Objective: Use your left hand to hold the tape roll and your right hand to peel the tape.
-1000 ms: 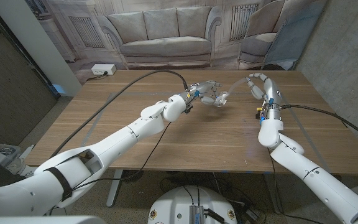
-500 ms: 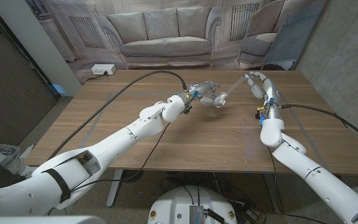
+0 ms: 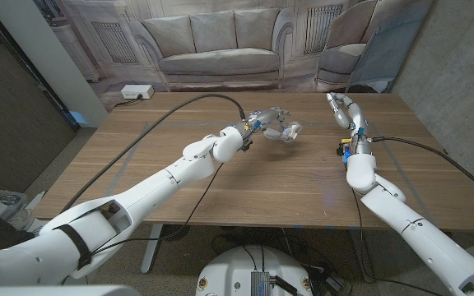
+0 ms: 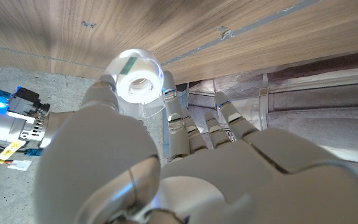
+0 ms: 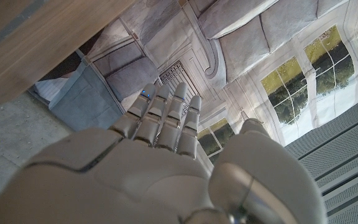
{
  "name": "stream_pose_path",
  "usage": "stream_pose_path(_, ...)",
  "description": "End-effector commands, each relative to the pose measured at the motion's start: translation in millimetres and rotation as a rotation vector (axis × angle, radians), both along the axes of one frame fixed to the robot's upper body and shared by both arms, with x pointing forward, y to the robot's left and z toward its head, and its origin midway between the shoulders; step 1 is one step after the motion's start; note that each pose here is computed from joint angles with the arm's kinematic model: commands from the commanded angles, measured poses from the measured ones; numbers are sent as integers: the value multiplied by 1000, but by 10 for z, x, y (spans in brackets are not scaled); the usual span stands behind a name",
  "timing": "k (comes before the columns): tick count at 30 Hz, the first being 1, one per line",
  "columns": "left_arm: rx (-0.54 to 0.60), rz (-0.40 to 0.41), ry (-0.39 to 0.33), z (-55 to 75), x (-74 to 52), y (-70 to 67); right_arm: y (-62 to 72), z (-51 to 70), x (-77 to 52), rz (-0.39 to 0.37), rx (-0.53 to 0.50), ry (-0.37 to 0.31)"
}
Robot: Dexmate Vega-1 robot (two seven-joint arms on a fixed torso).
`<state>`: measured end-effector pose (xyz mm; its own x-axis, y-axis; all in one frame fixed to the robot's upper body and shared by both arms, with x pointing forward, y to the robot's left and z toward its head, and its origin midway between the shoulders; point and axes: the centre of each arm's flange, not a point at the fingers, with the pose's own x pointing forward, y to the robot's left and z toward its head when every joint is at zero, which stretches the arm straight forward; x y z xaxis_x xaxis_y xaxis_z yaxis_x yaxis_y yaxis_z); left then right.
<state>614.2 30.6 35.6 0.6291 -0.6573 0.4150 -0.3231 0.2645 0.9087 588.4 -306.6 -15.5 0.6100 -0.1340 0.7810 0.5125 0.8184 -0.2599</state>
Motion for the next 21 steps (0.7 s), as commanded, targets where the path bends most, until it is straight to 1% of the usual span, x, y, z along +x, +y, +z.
stream_pose_path(1,-11,-4,-13,2,-8,48,15,30,11,39,6,4)
stream_pose_path(3,-23,-7,-11,5,-7,82,20,48,4,39,5,2)
stream_pose_path(5,-24,1,-30,16,-18,112,21,75,-5,37,-3,0)
stream_pose_path(7,-30,-7,-22,38,-12,149,18,105,-18,35,0,-7)
stream_pose_path(9,-33,-1,-43,53,-20,179,18,135,-38,26,-1,-14)
stream_pose_path(10,-32,-11,-30,62,-11,191,20,145,-49,23,-8,-18)
stream_pose_path(12,-31,-9,-47,58,-14,211,38,157,-72,16,-4,-23)
stream_pose_path(14,-32,-22,-29,48,10,237,69,160,-94,7,-7,-26)
stream_pose_path(16,-20,-20,-42,38,18,263,115,152,-112,5,-3,-29)
stream_pose_path(18,-36,-35,-29,31,38,309,175,138,-134,1,-7,-27)
stream_pose_path(20,-35,-33,-46,29,44,360,243,116,-169,-3,-17,-29)
stream_pose_path(21,-41,-49,-28,31,62,382,278,103,-192,-9,-8,-29)
